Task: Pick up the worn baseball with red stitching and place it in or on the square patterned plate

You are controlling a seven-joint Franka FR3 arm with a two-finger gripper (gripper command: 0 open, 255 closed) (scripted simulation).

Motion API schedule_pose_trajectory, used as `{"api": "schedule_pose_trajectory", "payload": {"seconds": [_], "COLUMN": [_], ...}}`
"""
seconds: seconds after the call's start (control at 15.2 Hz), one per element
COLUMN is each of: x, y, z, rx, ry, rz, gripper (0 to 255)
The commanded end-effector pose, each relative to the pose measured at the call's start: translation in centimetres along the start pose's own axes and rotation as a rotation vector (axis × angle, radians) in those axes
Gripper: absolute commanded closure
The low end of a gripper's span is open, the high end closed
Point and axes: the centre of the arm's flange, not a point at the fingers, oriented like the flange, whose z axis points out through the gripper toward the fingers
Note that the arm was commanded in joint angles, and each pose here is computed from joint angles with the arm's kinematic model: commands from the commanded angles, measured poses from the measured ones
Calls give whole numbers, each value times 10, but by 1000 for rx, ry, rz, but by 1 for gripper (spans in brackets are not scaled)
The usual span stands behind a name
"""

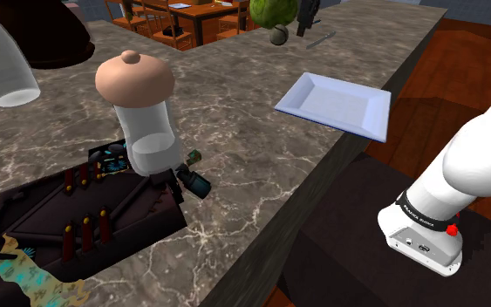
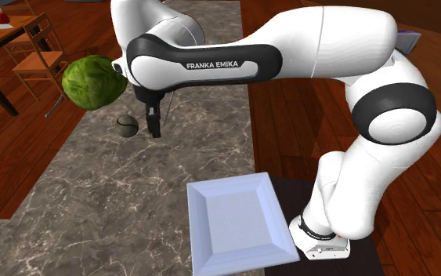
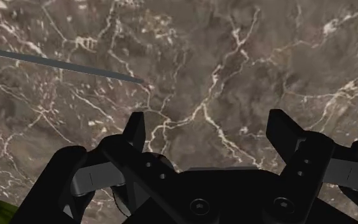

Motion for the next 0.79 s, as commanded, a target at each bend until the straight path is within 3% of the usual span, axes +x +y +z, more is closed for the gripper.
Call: {"api": "schedule_pose_trajectory", "payload": {"seconds": [0.0, 0.4, 0.73], "x": [22, 83, 87], "y": [19, 63, 65], "z": [1, 1, 22], "rx": [10, 41, 42], "ry": [17, 65, 68], "rz": [-13, -49, -51], "gripper": [0, 0, 0]}}
